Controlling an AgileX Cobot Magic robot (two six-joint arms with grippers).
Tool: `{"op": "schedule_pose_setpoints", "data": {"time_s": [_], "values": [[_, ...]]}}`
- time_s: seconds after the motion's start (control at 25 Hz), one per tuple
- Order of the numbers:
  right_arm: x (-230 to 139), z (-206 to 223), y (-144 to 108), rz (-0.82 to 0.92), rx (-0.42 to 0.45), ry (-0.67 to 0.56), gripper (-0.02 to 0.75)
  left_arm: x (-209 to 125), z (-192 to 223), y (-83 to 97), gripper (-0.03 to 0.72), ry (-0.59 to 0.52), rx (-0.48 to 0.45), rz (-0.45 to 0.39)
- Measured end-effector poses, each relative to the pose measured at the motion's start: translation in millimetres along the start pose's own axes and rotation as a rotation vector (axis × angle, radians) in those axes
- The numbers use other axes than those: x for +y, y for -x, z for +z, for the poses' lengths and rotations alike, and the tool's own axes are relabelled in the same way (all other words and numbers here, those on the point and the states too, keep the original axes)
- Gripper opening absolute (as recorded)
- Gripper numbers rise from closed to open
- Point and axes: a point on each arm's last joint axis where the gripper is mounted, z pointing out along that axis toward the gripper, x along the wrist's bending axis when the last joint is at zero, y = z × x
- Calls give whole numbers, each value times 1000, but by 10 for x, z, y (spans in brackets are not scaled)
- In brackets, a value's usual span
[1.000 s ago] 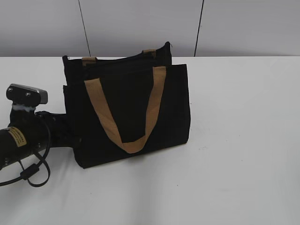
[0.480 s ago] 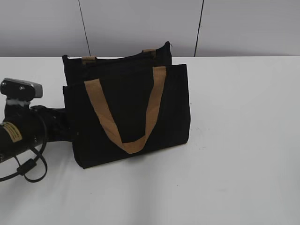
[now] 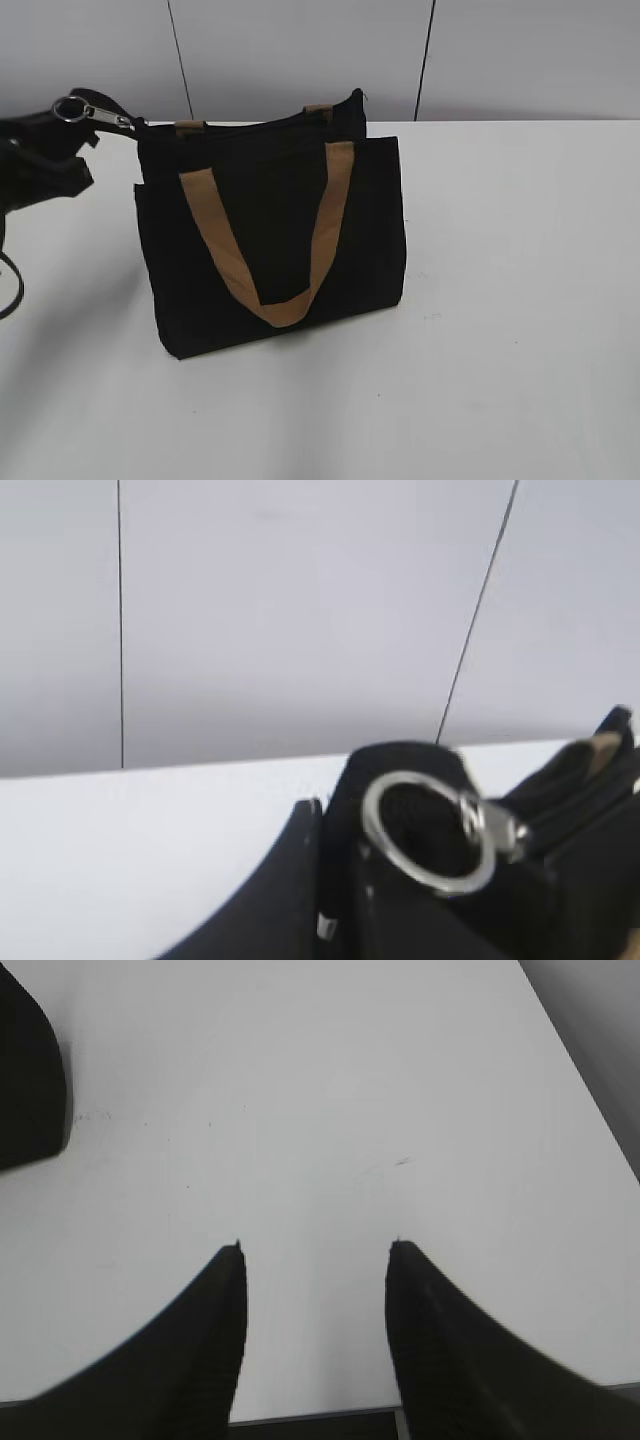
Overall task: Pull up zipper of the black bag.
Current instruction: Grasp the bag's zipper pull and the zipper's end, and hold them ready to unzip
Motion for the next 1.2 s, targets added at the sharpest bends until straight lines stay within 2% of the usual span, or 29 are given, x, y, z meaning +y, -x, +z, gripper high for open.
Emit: {"op": "schedule_pose_setpoints", "data": {"time_s": [0.2, 0.64, 0.76, 0.88, 1.12, 1.2], "values": [[0, 0, 0, 0, 0, 0, 361, 229, -114, 6, 13, 95, 5, 0], [0, 0, -1, 1, 1, 0, 361, 243, -129, 23, 13, 89, -14, -40], [11, 10, -38, 10, 41, -6, 361, 243, -130, 53, 13, 87, -47, -30], [134, 114, -152, -11, 168, -39, 361, 240, -132, 83, 13, 84, -78, -7], [477, 419, -455, -221, 543, -10, 361, 242, -133, 94, 13, 86, -89, 4], [565, 558, -542, -276, 640, -12, 361, 243, -133, 95, 13, 86, -91, 5]]}}
